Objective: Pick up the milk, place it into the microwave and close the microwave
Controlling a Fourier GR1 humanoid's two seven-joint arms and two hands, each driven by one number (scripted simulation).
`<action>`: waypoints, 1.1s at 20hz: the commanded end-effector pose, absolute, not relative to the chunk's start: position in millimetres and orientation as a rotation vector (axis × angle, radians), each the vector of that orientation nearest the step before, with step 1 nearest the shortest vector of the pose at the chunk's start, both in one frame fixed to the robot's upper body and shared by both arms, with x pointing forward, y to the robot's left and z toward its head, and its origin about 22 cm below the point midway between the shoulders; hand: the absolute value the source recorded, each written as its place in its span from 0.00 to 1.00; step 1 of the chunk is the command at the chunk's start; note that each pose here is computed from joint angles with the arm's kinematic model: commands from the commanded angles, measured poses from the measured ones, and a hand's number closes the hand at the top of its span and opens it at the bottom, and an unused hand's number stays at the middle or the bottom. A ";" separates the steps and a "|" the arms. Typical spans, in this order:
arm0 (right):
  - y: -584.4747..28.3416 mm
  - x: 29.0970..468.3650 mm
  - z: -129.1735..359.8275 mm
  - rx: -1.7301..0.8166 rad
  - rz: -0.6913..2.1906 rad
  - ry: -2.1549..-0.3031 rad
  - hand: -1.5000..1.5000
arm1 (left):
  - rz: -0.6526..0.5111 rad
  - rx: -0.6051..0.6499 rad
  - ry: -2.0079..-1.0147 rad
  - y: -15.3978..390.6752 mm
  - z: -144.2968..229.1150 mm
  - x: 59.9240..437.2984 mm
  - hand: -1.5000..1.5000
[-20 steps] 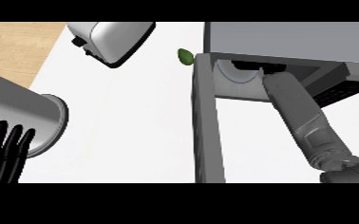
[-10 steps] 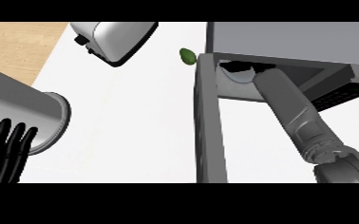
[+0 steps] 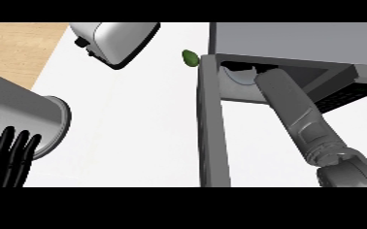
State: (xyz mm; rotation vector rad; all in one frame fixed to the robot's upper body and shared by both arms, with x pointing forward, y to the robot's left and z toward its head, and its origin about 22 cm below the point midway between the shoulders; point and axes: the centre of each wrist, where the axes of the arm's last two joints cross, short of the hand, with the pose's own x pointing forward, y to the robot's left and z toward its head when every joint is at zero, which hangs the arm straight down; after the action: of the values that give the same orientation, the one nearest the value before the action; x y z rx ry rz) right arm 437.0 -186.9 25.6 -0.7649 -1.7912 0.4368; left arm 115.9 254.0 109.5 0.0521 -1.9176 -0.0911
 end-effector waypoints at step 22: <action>-256.5 436.8 37.1 -0.624 0.277 -1.889 0.00 | -0.068 0.075 -1.881 236.7 108.4 107.2 0.00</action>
State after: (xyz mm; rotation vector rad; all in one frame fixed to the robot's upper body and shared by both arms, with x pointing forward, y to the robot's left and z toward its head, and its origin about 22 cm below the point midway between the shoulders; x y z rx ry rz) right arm 435.9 -235.8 28.8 -0.6864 -1.8413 0.3196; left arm 108.7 240.3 106.9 0.0663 -1.8939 -0.0853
